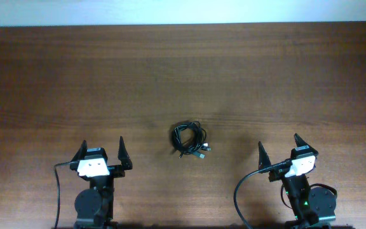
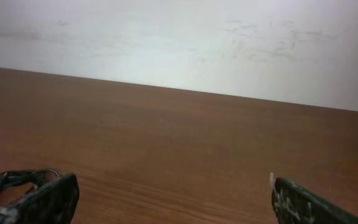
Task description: Untangle cables
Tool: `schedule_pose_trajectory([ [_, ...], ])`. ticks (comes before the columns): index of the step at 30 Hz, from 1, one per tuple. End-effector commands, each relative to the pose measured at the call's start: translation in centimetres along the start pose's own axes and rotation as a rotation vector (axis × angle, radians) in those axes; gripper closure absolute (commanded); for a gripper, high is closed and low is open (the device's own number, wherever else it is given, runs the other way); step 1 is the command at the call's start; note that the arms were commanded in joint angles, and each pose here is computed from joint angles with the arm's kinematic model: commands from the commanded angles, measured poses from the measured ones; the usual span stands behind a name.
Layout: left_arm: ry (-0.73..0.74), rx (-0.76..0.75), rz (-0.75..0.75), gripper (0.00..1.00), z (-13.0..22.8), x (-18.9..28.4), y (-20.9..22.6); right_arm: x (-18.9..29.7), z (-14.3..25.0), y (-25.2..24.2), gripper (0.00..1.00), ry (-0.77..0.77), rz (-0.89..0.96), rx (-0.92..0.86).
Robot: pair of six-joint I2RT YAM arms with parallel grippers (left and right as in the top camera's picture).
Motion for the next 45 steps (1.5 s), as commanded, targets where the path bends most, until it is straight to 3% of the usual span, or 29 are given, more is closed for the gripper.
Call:
schedule_pose_trajectory([
  [1, -0.003, 0.014, -0.004, 0.01, 0.02, 0.04, 0.00, 0.00, 0.18, 0.07, 0.02, 0.003, -0.004, -0.003],
  [40, -0.005, 0.014, -0.003, 0.01, -0.01, 0.04, 0.00, 0.00, 0.17, 0.08, 0.02, 0.002, -0.004, -0.003],
  [45, -0.064, 0.023, 0.016, 0.01, -0.87, 0.07, -0.10, 0.00, 0.17, 0.08, 0.02, 0.002, -0.004, -0.003],
])
Point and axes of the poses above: each gripper's point midway between its finger pads, its own x axis back along the fingers, its own y axis along the line the jaws close on, z = x × y, the point moved 10 cm from there along x, back along the fingers, and after that the axes turned 6 degrees about -x, right-handed, at the moved point
